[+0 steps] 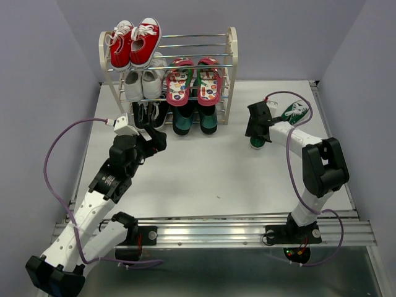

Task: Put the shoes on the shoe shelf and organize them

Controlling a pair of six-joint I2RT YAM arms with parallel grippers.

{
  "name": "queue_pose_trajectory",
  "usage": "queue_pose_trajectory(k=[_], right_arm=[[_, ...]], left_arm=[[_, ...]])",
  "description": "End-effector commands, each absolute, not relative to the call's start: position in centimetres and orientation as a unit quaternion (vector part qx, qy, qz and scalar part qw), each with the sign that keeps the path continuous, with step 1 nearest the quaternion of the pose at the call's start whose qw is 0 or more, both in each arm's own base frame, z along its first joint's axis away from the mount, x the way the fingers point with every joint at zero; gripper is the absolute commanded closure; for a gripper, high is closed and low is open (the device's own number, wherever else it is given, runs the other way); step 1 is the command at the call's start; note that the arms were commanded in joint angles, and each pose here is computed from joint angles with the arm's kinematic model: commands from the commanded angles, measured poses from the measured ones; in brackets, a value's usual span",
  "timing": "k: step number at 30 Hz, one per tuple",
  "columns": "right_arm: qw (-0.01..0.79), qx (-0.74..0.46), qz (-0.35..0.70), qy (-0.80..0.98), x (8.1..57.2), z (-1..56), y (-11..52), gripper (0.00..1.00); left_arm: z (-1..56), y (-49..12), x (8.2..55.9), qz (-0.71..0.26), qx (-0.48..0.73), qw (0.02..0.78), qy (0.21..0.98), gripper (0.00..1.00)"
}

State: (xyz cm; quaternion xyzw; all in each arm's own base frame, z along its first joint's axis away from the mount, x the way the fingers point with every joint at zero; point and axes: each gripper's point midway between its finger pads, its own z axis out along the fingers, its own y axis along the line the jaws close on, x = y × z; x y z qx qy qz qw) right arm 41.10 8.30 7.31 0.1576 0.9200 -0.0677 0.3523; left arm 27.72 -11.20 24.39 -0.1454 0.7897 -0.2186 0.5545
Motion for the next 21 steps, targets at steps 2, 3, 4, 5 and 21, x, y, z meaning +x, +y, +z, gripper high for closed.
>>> queue_pose_trajectory(k=[2, 3, 4, 5, 21], right_arm=[[0.372, 0.184, -0.073, 0.907, 41.2, 8.3, 7.5, 0.38], [0.369, 0.184, -0.074, 0.908, 41.0, 8.1, 7.4, 0.4], [0.368, 0.183, -0.074, 0.909, 40.9, 8.0, 7.4, 0.41], [0.367, 0.182, -0.074, 0.909, 40.8, 7.9, 7.4, 0.41], [0.375, 0.152, -0.094, 0.91, 40.6, 8.4, 6.7, 0.99]], left_arm=[[26.3, -10.9, 27.9, -0.224, -0.15, 0.578, 0.77, 0.01], [26.4, -10.9, 27.9, -0.225, -0.149, 0.579, 0.769, 0.01], [26.4, -10.9, 27.9, -0.225, -0.149, 0.579, 0.769, 0.01], [26.4, -10.9, 27.9, -0.224, -0.149, 0.579, 0.77, 0.01], [26.8, -10.7, 27.7, -0.224, -0.148, 0.586, 0.765, 0.01]])
